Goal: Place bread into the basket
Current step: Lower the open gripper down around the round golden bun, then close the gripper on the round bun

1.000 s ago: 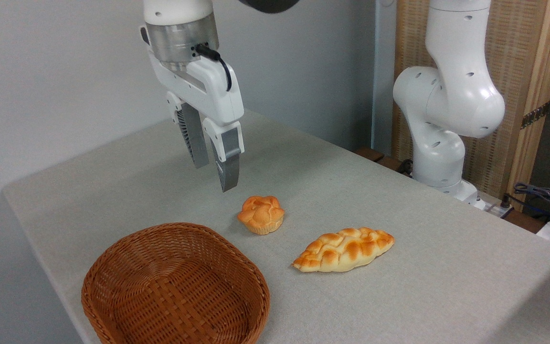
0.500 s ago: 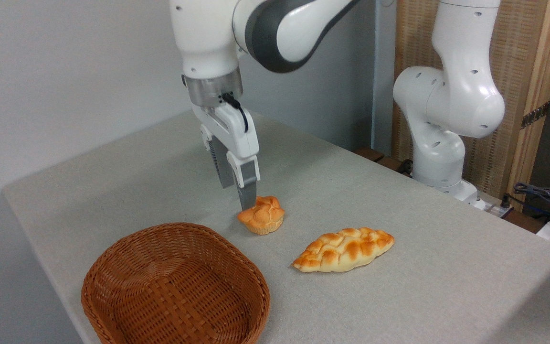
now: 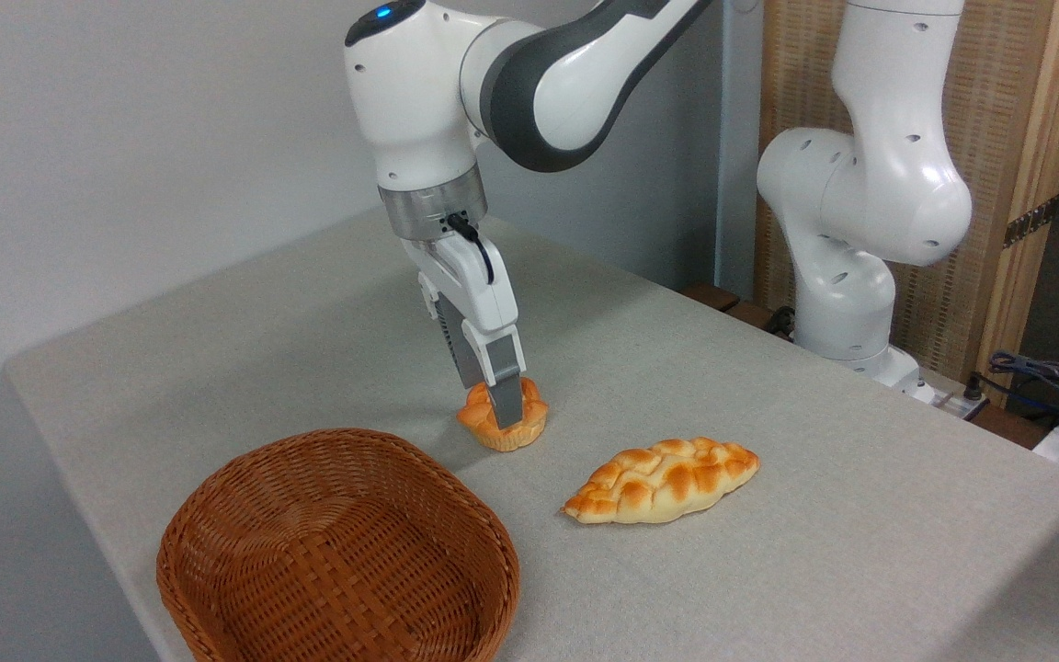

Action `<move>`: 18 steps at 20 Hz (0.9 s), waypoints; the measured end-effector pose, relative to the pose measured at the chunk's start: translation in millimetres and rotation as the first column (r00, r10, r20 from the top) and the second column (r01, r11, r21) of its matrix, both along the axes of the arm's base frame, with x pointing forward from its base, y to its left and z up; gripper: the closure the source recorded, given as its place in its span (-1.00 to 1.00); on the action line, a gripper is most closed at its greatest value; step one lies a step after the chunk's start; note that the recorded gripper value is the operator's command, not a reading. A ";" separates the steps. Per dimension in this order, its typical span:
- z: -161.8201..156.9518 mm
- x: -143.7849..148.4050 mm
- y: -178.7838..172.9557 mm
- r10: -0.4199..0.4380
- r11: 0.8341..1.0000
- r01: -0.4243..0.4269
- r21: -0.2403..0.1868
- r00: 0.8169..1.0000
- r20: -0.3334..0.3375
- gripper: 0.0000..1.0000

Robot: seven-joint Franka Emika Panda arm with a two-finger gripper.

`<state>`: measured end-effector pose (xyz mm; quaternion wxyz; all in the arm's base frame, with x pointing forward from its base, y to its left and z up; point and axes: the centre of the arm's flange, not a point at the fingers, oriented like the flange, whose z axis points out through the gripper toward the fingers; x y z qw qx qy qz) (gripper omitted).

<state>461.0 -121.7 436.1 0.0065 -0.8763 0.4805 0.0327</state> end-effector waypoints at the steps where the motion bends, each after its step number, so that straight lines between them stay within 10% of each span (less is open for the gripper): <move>1: -4.0 -1.4 -0.7 -0.003 1.000 0.003 0.000 1.000 0.000 -0.83; 6: -25.1 -10.8 -10.6 -0.029 1.000 0.029 0.004 1.000 0.007 0.03; 18: -27.6 -12.0 -10.6 -0.030 1.000 0.030 0.005 1.000 0.003 0.23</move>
